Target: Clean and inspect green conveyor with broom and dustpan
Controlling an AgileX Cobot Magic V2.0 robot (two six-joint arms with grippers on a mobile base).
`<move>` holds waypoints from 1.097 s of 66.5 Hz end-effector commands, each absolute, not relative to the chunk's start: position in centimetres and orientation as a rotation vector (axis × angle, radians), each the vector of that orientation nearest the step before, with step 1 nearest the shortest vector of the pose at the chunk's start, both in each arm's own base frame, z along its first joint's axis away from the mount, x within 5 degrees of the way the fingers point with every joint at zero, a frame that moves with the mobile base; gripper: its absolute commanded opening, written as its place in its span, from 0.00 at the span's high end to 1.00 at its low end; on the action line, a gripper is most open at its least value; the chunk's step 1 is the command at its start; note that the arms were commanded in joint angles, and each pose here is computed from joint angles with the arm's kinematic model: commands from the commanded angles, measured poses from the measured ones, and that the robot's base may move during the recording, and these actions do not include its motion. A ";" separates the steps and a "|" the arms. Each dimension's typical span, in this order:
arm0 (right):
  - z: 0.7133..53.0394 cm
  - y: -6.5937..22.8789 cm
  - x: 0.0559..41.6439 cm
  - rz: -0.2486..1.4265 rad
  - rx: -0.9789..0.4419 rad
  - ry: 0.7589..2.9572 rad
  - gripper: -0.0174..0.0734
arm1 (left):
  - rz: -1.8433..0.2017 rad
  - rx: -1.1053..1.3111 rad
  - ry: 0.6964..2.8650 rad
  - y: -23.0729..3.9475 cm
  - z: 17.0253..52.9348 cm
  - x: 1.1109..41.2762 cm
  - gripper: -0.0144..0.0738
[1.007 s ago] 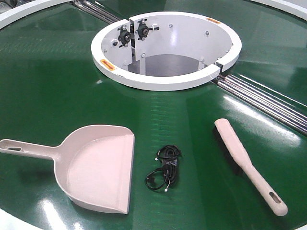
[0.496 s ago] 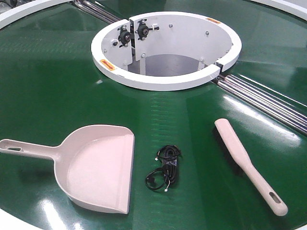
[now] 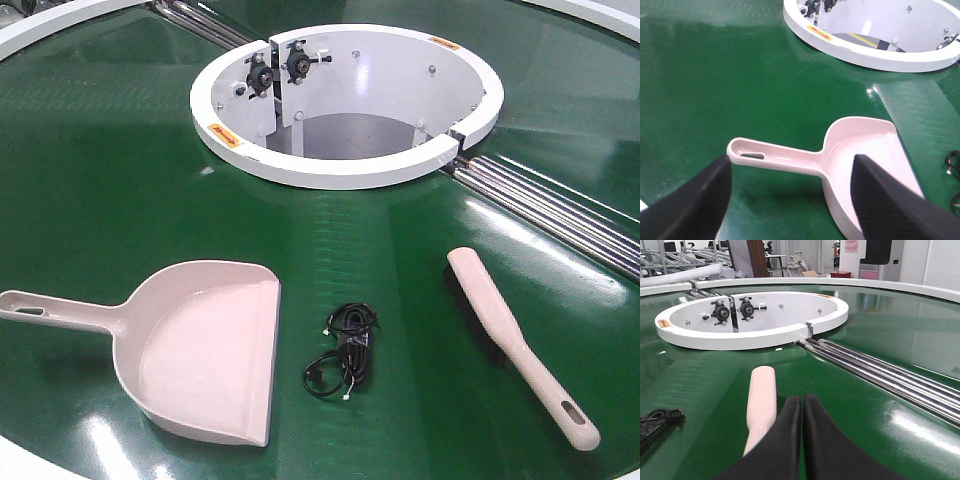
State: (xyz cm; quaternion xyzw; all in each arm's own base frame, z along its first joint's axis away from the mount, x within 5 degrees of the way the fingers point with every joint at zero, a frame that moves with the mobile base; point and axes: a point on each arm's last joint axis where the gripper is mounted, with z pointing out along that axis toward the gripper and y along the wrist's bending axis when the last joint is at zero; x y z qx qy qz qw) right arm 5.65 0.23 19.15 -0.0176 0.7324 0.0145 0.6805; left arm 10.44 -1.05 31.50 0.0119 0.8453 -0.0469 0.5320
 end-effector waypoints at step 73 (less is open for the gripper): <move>19.2 0.3 5.6 0.028 -0.052 1.571 0.82 | 0.092 0.947 2.556 -3.2 31.7 29.2 0.29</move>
